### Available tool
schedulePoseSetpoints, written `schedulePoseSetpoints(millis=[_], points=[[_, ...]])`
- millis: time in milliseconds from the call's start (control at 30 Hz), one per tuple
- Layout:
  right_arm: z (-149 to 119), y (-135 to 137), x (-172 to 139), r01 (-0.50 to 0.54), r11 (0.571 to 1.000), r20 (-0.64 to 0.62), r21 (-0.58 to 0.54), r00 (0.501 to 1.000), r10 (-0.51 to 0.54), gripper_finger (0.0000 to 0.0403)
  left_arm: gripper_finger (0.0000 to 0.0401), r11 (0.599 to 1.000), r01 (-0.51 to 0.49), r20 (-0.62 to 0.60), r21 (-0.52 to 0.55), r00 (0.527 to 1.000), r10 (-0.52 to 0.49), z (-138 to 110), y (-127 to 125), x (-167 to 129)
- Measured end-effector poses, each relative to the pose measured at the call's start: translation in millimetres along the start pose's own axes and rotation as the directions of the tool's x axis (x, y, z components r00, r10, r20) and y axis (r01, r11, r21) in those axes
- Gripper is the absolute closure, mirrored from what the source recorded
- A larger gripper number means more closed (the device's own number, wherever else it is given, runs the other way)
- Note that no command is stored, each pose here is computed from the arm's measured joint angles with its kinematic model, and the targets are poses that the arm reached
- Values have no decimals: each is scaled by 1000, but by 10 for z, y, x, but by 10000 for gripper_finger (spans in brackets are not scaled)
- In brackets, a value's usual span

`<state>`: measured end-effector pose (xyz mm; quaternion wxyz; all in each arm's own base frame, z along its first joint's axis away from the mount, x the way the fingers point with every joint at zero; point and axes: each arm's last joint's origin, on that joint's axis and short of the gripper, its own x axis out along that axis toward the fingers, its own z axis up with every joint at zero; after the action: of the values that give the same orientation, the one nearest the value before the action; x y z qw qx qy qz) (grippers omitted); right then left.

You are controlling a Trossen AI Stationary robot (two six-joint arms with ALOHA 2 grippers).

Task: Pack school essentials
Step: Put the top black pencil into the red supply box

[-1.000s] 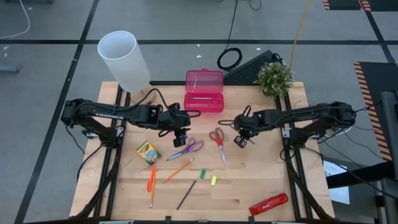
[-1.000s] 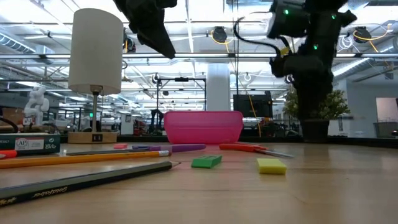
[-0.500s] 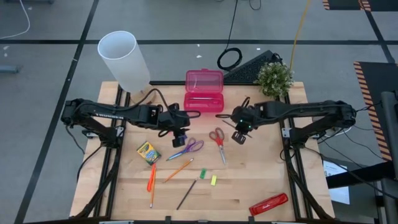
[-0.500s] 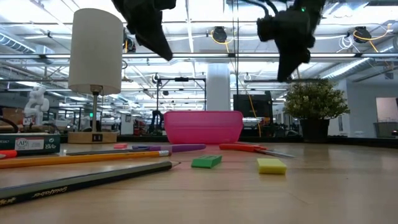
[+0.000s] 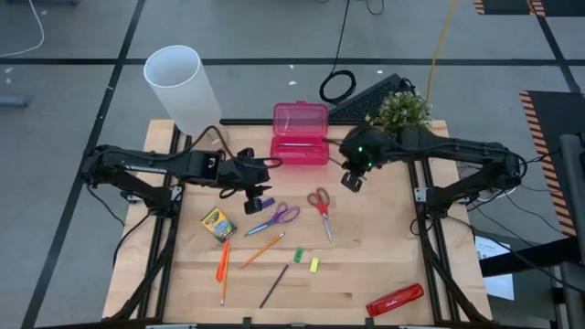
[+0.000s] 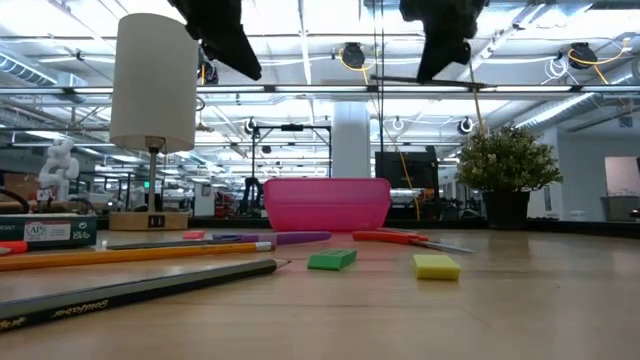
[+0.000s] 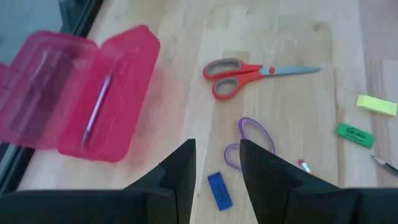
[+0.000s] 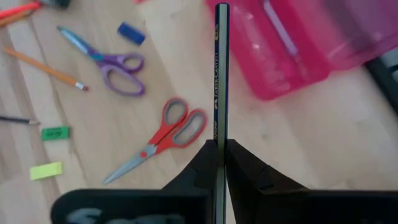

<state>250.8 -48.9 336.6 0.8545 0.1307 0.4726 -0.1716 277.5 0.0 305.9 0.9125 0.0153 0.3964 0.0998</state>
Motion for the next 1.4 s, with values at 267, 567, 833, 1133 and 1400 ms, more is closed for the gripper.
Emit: schedulePoseSetpoints(millis=[267,567,833,1133,1400], points=[[279,-153,-172,28,998,78,-58,997,-23,388,272,999,-19,43,-29,999,20,-224,118,-79],[668,-296,-105,27,989,114,-144,993,-11,388,272,998,-15,100,-53,995,20,-285,161,-248],[1004,-389,69,66,962,129,-264,991,-33,388,272,999,-13,102,-52,995,18,-284,156,-249],[1218,-500,441,90,919,102,-384,993,-54,388,272,999,-13,96,-53,995,18,-289,155,-247],[1269,-640,705,98,911,74,-402,994,-75,388,272,998,-13,96,-54,995,18,-289,155,-247]])
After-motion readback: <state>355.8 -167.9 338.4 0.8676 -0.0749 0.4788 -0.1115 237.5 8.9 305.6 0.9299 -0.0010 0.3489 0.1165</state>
